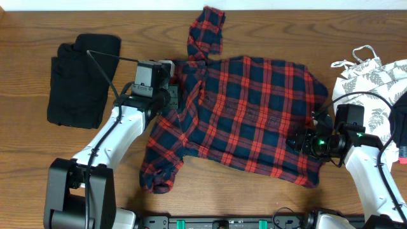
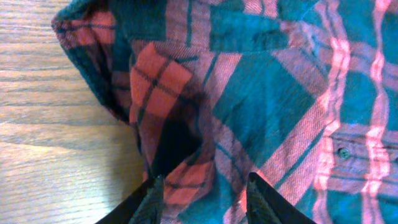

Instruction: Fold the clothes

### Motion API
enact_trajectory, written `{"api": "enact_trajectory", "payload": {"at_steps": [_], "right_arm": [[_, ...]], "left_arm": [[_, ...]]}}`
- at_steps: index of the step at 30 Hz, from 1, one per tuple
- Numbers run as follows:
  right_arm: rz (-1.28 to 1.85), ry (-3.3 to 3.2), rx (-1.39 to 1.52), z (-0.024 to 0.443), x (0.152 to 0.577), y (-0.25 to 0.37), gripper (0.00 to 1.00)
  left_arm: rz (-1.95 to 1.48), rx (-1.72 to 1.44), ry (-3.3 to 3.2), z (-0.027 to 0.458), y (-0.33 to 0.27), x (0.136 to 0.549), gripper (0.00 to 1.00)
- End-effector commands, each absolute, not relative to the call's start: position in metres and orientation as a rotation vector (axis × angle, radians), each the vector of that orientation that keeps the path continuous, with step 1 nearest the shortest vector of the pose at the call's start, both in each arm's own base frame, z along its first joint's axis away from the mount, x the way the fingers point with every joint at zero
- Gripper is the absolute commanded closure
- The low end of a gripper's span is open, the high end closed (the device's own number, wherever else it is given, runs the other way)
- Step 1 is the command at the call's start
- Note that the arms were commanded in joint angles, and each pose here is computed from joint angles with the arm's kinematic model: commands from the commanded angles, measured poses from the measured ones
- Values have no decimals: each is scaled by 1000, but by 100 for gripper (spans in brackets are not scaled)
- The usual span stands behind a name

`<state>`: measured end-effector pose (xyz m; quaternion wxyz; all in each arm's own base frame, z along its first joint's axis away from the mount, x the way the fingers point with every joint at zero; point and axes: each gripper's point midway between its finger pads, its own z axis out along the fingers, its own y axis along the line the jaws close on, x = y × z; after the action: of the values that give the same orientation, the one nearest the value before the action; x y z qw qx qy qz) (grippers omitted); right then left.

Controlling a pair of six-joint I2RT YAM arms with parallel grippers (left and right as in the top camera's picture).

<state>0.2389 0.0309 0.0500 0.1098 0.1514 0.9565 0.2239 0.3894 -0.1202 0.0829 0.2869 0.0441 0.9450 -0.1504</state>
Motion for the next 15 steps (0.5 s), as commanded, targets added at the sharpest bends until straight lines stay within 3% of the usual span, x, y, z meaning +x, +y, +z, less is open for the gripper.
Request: {"api": "enact_trajectory", "payload": {"at_steps": [1, 15], "right_arm": [[672, 2809, 407, 51, 237, 35, 48], [675, 2821, 414, 50, 234, 36, 48]], "left_arm": [[-324, 158, 2539, 74, -113, 392, 57], [-303, 208, 2574, 44, -114, 398, 57]]}}
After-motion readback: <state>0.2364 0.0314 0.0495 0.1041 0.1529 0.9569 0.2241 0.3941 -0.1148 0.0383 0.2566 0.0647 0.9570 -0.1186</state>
